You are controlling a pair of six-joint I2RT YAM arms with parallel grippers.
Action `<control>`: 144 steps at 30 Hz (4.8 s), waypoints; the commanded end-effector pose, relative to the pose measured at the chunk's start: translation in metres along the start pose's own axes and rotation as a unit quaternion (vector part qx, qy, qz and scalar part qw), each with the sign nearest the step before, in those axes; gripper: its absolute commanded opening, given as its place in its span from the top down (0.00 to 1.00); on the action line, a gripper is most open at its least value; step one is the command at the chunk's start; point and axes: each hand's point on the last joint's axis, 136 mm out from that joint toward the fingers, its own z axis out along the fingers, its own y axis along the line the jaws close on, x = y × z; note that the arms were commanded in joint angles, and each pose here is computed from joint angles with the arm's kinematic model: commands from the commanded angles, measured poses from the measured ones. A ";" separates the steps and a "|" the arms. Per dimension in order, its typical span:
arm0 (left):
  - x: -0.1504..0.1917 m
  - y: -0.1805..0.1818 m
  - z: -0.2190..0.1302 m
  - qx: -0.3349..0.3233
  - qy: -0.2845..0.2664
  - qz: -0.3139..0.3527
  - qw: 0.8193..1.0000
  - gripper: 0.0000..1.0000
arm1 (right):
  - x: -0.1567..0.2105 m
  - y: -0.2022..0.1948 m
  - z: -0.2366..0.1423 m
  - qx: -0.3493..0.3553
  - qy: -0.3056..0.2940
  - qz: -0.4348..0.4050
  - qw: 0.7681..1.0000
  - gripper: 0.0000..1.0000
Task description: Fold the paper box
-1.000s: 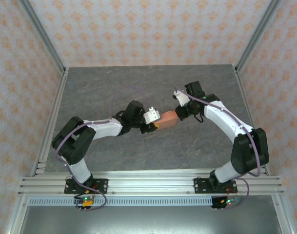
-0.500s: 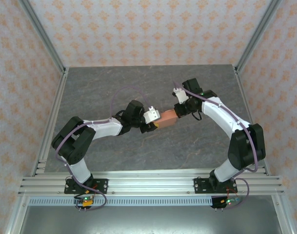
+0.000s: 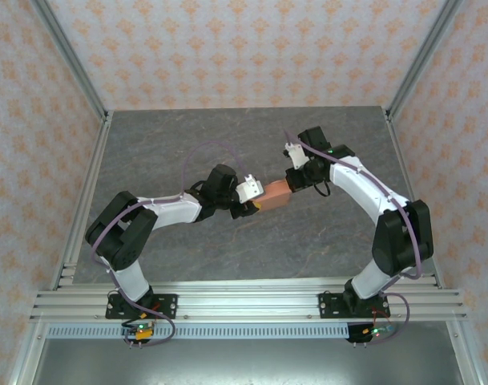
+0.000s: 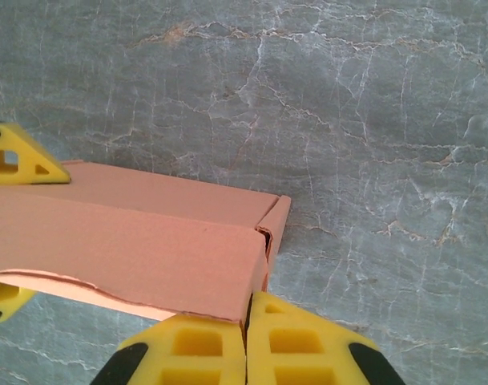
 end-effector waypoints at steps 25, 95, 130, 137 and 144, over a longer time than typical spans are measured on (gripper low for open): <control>-0.002 -0.001 0.006 0.006 0.006 0.019 1.000 0.58 | -0.006 0.037 0.010 -0.078 0.012 0.064 0.995 0.92; 0.002 -0.014 0.006 0.049 0.020 0.043 0.998 0.55 | 0.016 0.028 -0.025 -0.051 -0.063 0.013 0.997 0.51; 0.011 -0.019 -0.001 0.104 0.026 0.063 0.992 0.54 | 0.029 0.050 0.007 -0.043 -0.114 -0.560 0.819 0.23; 0.009 -0.016 0.000 0.094 0.023 0.060 0.993 0.53 | 0.040 0.044 0.019 -0.032 -0.082 -0.576 0.813 0.34; -0.011 -0.006 -0.020 0.048 -0.020 0.046 0.998 0.42 | 0.037 0.031 0.028 -0.004 -0.062 -0.562 0.825 0.48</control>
